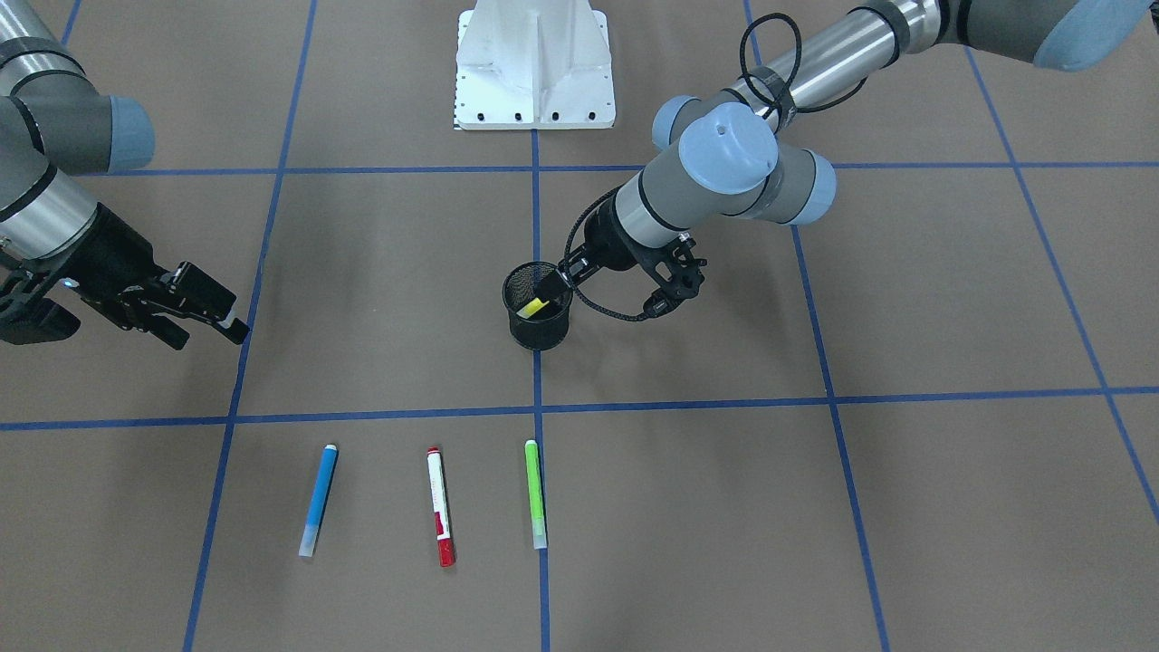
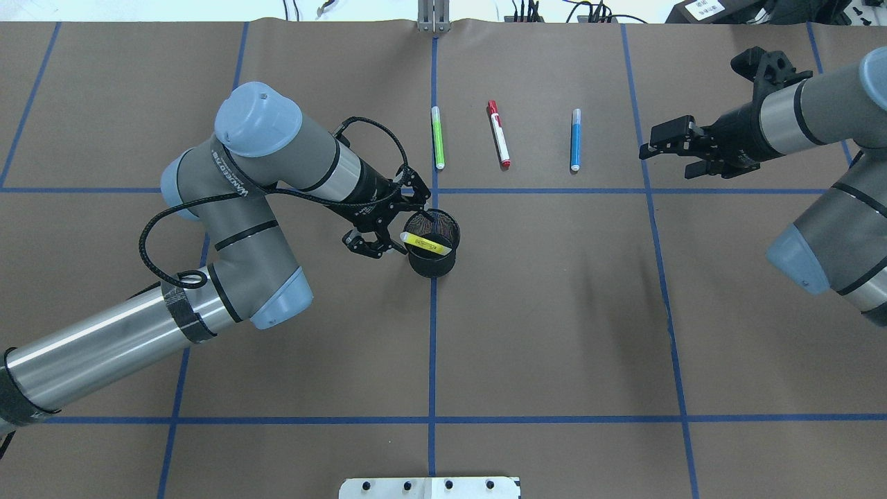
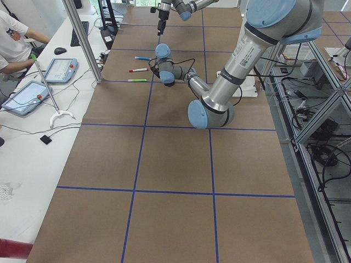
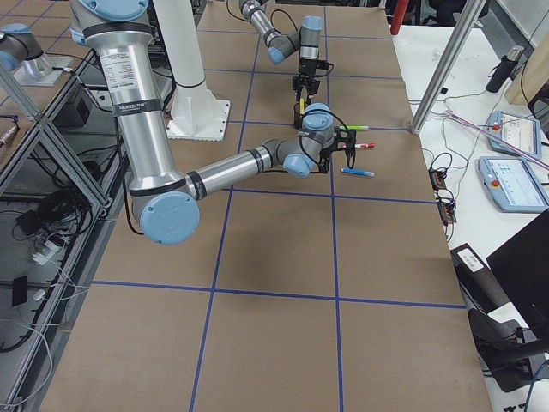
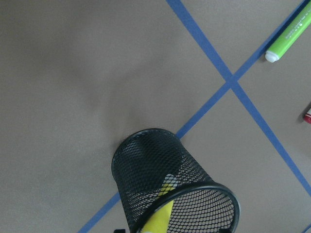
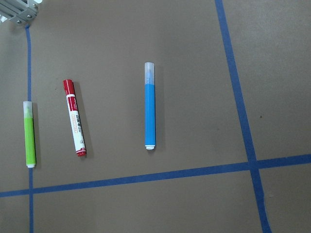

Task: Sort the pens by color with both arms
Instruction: 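Lift the yellow highlighter out of the cup with the left gripper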

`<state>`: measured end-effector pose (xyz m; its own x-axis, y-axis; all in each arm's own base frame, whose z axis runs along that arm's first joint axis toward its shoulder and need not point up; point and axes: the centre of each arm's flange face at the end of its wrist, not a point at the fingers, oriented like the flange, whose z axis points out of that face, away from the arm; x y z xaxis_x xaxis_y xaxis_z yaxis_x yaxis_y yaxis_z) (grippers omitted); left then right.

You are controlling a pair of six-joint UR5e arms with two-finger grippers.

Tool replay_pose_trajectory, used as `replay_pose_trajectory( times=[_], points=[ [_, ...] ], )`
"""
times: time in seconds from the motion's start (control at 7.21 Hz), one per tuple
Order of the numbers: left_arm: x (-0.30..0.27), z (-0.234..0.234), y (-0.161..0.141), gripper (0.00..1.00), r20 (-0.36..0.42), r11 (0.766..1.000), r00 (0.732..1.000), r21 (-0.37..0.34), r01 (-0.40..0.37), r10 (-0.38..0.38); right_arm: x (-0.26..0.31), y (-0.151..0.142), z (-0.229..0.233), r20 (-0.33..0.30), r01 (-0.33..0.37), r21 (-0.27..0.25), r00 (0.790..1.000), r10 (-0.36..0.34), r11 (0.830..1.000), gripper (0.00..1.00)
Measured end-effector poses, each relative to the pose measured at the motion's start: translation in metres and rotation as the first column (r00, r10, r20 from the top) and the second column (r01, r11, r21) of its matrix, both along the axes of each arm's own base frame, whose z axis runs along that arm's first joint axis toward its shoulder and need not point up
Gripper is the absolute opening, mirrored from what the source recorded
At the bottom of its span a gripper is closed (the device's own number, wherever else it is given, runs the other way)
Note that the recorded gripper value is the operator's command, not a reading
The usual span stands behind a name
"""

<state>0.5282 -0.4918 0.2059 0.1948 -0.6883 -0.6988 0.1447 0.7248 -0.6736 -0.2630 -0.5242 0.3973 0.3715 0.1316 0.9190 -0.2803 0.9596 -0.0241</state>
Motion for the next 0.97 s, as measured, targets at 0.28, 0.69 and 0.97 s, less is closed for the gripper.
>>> replay_pose_trajectory(
  times=[0.28,0.69,0.97],
  points=[
    [0.0,0.0,0.0,0.23,0.001,1.0,1.0,-0.006,0.002,-0.002,0.0,0.0,0.001,0.0,0.0,-0.001,1.0,0.0,1.0,0.99],
    [-0.003,0.0,-0.002,0.0,0.001,1.0,1.0,-0.011,0.008,-0.008,0.0,0.0,0.0,0.001,0.0,0.0,1.0,0.0,1.0,0.99],
    [-0.013,-0.007,-0.006,0.0,-0.011,1.0,1.0,-0.004,0.02,-0.02,0.0,0.001,0.0,0.001,0.0,0.0,1.0,0.0,1.0,0.99]
  ],
)
